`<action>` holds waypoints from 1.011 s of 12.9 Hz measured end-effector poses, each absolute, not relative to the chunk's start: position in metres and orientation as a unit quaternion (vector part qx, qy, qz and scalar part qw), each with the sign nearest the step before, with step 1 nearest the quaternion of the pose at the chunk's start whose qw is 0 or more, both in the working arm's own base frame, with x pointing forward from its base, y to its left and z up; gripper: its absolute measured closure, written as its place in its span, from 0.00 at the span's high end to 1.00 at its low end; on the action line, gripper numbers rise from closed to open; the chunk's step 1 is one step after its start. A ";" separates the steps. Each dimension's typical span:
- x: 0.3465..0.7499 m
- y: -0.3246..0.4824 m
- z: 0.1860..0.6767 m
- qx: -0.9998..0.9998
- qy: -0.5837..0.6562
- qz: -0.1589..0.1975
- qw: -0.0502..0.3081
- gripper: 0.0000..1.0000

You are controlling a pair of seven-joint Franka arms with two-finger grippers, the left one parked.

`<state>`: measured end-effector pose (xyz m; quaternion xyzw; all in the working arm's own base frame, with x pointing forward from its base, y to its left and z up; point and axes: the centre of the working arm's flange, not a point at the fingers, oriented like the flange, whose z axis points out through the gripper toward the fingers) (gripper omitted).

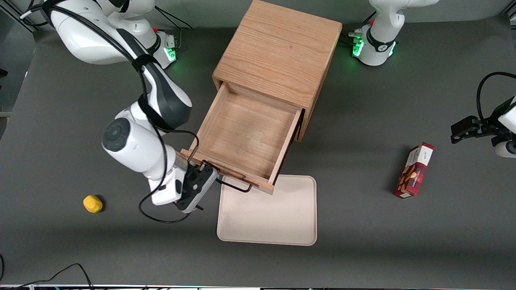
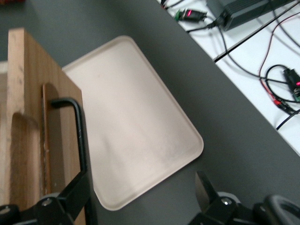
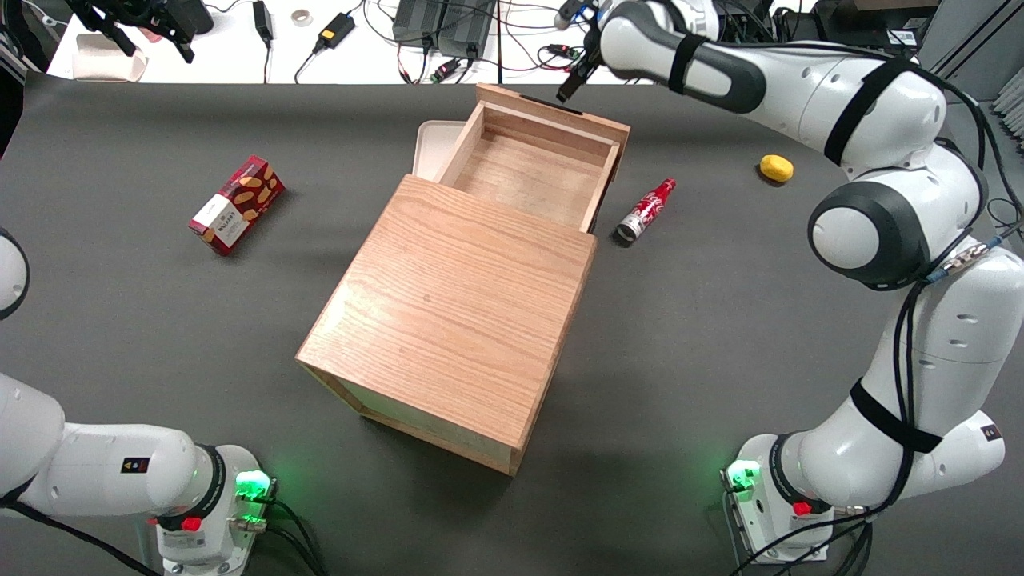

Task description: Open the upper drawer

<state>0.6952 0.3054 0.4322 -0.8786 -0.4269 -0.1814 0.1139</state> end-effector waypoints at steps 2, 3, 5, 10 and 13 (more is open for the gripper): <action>0.702 0.297 0.456 -0.880 -0.412 -0.201 0.126 1.00; 0.703 0.288 0.471 -0.881 -0.408 -0.206 0.125 1.00; 0.694 0.257 0.510 -0.895 -0.394 -0.174 0.119 1.00; 0.644 0.093 0.596 -0.962 -0.257 -0.056 0.065 1.00; 0.595 0.038 0.606 -0.993 -0.115 -0.007 0.018 1.00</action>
